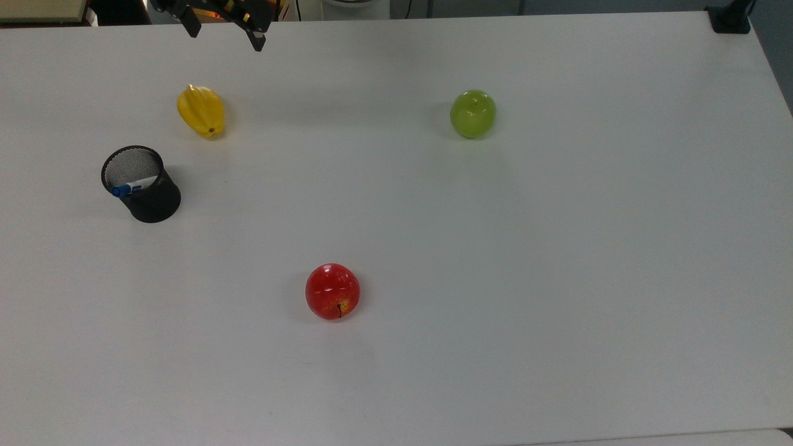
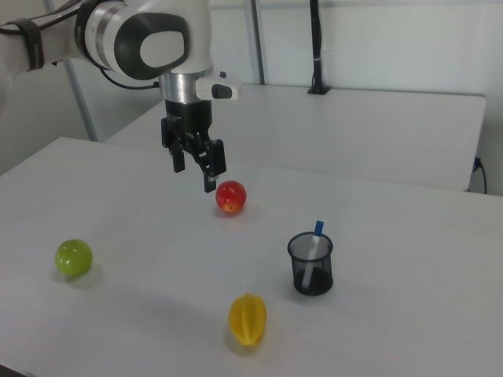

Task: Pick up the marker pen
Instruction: 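Move the open gripper toward the black mesh pen cup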

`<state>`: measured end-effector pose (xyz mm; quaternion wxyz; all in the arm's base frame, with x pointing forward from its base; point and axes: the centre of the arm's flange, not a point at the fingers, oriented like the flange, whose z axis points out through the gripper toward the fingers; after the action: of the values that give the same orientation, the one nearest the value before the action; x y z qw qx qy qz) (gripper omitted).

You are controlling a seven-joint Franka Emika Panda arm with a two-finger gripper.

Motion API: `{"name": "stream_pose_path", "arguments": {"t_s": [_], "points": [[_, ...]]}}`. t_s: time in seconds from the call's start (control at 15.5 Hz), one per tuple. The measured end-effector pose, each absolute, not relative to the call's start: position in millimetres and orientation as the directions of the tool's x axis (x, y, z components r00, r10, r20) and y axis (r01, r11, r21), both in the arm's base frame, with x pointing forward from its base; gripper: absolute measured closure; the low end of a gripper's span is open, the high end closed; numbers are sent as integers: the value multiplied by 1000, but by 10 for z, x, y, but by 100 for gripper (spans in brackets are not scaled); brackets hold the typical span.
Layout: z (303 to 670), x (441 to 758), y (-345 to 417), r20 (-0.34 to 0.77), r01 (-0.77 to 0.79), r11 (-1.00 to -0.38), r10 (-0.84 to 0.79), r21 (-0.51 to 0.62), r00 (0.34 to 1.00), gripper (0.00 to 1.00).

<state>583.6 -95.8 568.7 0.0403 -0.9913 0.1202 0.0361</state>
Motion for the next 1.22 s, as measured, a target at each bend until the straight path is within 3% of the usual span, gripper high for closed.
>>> {"name": "stream_pose_path", "arguments": {"t_s": [1.22], "points": [[5726, 5776, -1214, -73, -279, -958, -274, -71, 959, 0]]}}
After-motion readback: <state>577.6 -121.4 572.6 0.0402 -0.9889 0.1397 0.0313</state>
